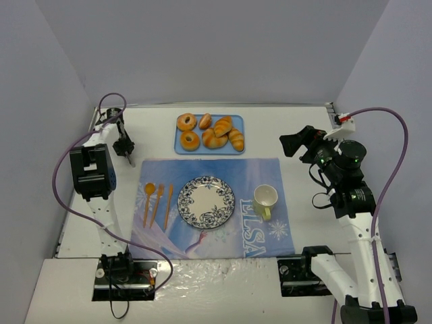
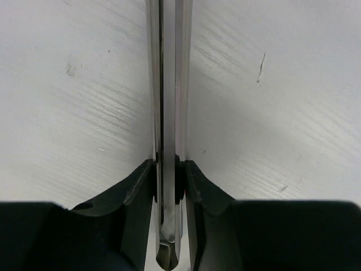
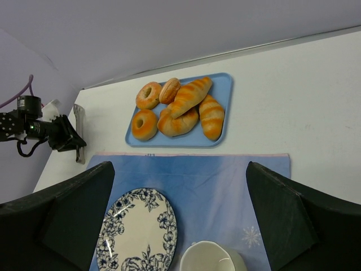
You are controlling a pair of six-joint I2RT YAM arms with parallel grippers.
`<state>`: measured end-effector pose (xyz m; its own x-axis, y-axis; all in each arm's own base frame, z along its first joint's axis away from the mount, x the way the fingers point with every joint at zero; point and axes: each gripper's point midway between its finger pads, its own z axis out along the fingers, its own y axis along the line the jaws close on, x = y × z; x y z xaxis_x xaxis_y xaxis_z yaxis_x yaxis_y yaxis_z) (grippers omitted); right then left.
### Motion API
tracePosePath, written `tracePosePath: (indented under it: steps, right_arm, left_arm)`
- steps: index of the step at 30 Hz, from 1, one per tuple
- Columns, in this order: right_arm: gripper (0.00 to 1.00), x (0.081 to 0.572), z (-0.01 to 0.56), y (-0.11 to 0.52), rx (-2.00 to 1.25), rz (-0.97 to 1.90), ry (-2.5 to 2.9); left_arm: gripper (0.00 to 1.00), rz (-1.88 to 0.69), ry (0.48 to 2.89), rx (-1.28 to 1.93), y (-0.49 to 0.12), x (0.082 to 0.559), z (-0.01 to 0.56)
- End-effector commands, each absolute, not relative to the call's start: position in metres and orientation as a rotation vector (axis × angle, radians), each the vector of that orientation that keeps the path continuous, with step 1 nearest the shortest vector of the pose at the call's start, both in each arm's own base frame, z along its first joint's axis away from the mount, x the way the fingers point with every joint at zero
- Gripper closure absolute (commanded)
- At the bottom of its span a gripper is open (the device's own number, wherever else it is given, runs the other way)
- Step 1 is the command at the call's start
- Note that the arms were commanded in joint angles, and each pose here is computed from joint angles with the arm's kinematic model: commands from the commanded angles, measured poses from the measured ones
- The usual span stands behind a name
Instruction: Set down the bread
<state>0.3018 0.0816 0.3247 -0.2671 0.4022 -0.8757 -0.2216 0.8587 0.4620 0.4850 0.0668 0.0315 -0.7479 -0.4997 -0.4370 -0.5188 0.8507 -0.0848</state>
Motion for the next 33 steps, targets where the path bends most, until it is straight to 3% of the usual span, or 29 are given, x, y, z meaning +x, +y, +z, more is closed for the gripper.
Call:
tracePosePath:
  steps: [1, 13, 22, 33]
  right_arm:
    - [0.0, 0.301, 0.355, 0.088, 0.092, 0.635, 1.642]
    - [0.0, 0.297, 0.363, 0.089, 0.092, 0.645, 1.628]
    - [0.0, 0.295, 0.365, 0.089, 0.091, 0.641, 1.628]
    - [0.0, 0.296, 0.364, 0.087, 0.098, 0.634, 1.634]
  left_arm:
    - [0.79, 0.011, 2.482, -0.713, 0.059, 0.485, 0.09]
    - [0.63, 0.117, 2.347, -0.487, 0.023, 0.464, 0.198]
    - [0.6, 0.095, 2.277, -0.346, -0.014, 0.443, 0.249]
    - [0.58, -0.057, 2.3, -0.061, -0.096, 0.425, 0.269]
